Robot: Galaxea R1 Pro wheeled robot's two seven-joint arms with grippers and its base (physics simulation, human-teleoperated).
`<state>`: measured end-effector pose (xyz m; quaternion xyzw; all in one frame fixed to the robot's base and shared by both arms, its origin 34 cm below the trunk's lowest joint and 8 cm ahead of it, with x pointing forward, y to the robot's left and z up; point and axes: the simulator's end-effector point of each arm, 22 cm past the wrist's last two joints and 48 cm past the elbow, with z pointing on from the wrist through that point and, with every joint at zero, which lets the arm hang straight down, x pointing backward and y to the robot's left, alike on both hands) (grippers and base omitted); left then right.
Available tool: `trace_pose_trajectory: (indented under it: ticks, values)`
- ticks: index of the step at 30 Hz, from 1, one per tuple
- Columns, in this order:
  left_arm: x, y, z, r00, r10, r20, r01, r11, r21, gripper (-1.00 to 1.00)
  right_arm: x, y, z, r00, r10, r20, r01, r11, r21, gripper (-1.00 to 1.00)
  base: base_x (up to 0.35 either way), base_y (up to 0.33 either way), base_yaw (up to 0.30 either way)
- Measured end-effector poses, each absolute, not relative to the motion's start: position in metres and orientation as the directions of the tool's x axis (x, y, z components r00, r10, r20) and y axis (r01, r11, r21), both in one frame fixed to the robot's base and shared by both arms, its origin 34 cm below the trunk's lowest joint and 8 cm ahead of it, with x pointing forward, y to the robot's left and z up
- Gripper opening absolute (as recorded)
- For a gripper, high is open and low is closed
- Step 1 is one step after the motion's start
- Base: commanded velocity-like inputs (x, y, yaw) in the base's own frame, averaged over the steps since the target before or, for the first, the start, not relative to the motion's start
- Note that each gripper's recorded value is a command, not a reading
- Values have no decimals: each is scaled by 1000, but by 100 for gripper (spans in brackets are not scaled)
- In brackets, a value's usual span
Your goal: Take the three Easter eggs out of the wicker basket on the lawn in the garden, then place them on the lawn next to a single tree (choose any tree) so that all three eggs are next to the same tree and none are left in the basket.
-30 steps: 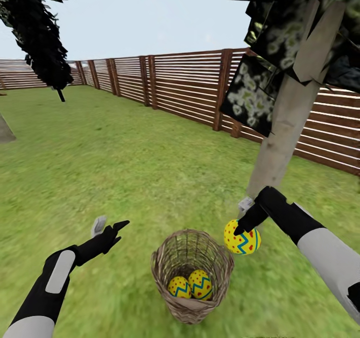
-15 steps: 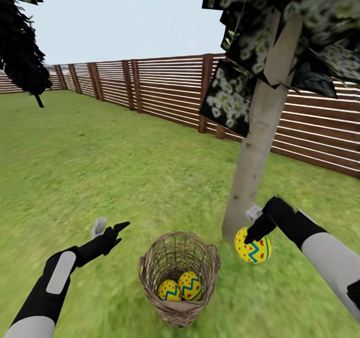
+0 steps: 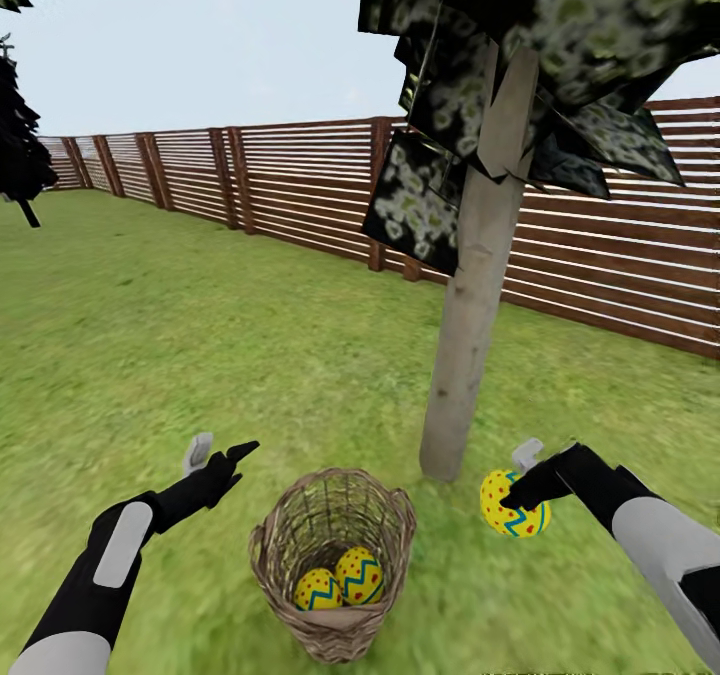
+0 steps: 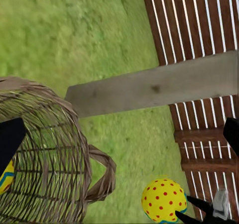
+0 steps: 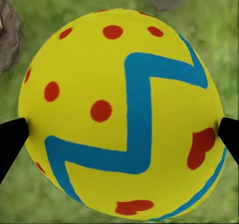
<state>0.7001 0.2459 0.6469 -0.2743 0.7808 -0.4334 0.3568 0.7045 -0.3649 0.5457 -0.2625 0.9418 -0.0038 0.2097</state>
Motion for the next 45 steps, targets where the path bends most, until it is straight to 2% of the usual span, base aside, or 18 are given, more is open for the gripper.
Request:
trace_pose_trajectory:
  ticks: [7,15,18,26,30,36,45]
  values:
    - [700,245,651,-593,-738,-322,-112,472,-874,100,702,-352,537,-764,-508,-399,-493,857,-149,-100,0,0,-176]
    - [700,244,653,-594,-736,-325,-109,473,-874,100,683,-331,507,-746,-539,-390,-514,839,-177,-100,0,0,-9]
    - [700,243,653,-596,-734,-326,-106,474,-874,100,693,-319,502,-710,-563,-423,-501,826,-259,-100,0,0,0]
    - [724,223,696,-578,-733,-359,-23,454,-891,100,676,-302,478,-738,-547,-397,-472,837,-276,-100,0,0,0]
    - [741,216,717,-571,-721,-392,14,469,-883,100,667,-308,470,-807,-409,-426,-359,913,-194,-100,0,0,0]
    - [748,195,732,-590,-680,-435,64,498,-865,100,668,-292,469,-841,-267,-470,-252,963,-97,-100,0,-2,0]
    - [745,176,736,-614,-649,-450,96,504,-858,100,670,-288,472,-842,-243,-481,-236,969,-78,-100,0,-33,-106]
